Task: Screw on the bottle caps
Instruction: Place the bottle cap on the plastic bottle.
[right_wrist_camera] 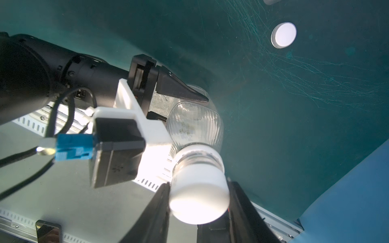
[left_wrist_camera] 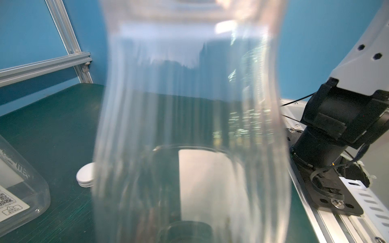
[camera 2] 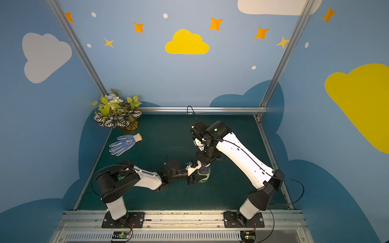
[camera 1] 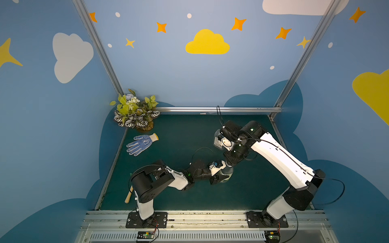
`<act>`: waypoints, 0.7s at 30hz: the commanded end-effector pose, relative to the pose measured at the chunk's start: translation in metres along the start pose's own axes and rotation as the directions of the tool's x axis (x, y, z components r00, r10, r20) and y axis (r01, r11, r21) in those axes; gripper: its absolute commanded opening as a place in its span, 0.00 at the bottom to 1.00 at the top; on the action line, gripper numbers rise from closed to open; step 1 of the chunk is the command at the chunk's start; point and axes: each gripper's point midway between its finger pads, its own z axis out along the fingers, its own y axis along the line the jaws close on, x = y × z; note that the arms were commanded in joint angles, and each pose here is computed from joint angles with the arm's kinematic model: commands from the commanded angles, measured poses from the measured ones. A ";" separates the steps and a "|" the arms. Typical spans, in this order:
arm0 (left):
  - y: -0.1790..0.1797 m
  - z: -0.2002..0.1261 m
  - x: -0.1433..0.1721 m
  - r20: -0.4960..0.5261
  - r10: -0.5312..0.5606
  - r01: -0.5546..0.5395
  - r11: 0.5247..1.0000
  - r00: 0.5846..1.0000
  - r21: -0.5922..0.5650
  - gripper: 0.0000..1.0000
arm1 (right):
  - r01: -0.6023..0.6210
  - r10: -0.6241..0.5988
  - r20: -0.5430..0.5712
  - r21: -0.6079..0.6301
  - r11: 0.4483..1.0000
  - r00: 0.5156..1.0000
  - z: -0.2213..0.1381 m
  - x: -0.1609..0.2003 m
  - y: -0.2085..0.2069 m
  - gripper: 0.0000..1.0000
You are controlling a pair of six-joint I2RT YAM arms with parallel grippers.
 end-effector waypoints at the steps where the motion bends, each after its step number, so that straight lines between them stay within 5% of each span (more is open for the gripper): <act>1: 0.006 -0.001 -0.020 0.075 0.029 -0.028 0.999 0.997 -0.021 0.51 | -0.012 0.014 -0.039 0.047 0.999 0.999 0.000 0.008 -0.009 0.45; 12: 0.007 -0.001 -0.020 0.075 0.028 -0.026 0.999 0.997 -0.021 0.51 | -0.008 0.010 -0.039 0.040 0.999 0.999 0.001 0.006 -0.006 0.48; 21: 0.008 0.000 -0.017 0.068 0.029 -0.027 0.999 0.997 -0.027 0.51 | -0.007 0.008 -0.026 0.039 0.999 1.000 -0.005 0.003 -0.006 0.37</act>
